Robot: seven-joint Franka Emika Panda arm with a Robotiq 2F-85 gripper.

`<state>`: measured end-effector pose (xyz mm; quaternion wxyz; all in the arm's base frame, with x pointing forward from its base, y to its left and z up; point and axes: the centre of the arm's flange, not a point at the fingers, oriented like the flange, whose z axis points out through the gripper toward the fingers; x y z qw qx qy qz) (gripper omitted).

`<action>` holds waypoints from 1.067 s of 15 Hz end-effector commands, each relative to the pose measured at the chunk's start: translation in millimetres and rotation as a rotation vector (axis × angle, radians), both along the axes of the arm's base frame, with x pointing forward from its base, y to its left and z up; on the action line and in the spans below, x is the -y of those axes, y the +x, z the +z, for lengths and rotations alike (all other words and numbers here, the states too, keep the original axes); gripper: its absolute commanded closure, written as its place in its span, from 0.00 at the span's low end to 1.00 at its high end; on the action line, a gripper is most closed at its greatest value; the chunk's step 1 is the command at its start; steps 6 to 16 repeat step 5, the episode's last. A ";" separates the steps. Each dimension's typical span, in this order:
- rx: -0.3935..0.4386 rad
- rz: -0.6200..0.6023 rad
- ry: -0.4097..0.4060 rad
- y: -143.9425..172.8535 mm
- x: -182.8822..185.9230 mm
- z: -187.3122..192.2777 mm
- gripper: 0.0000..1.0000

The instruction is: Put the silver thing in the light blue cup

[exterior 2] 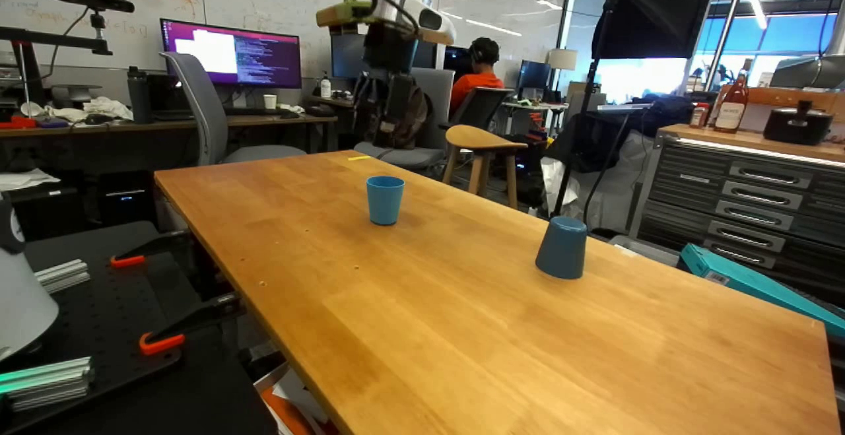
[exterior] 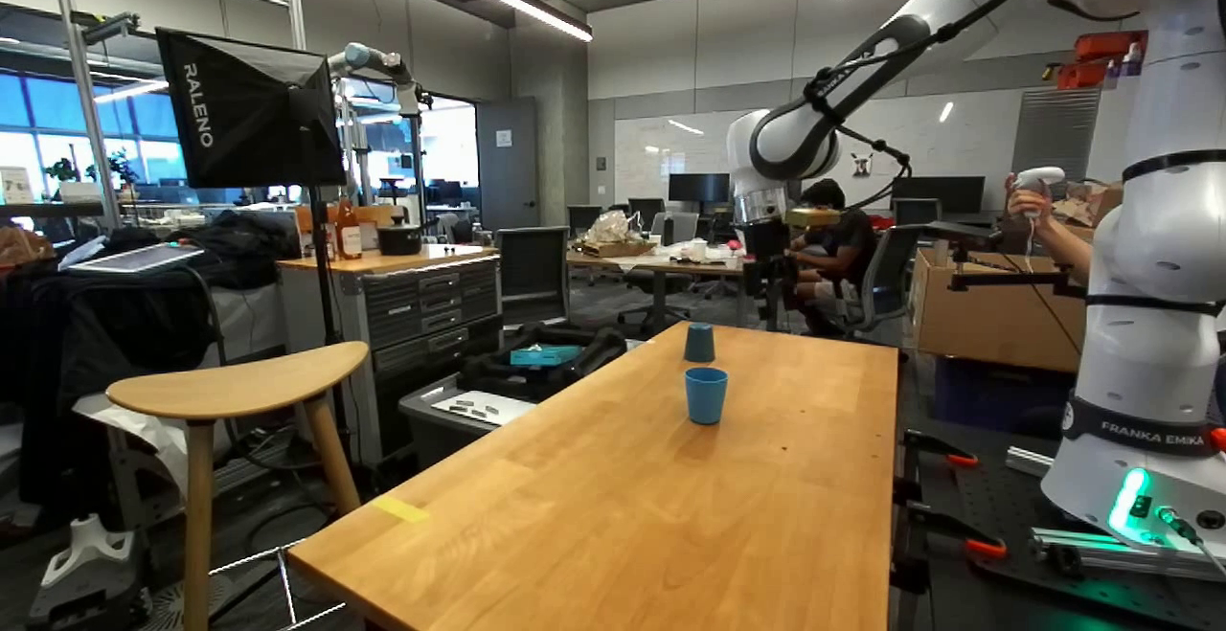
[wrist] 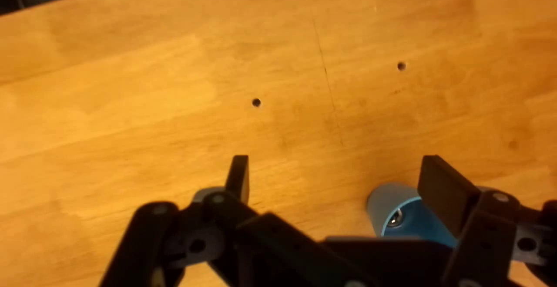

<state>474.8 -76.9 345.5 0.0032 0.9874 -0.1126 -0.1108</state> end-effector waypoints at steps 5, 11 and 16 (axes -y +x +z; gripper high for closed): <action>-0.116 0.156 -0.068 -23.3 8.3 58.8 0.00; -0.116 0.156 -0.068 -23.3 8.3 58.8 0.00; -0.116 0.156 -0.068 -23.3 8.3 58.8 0.00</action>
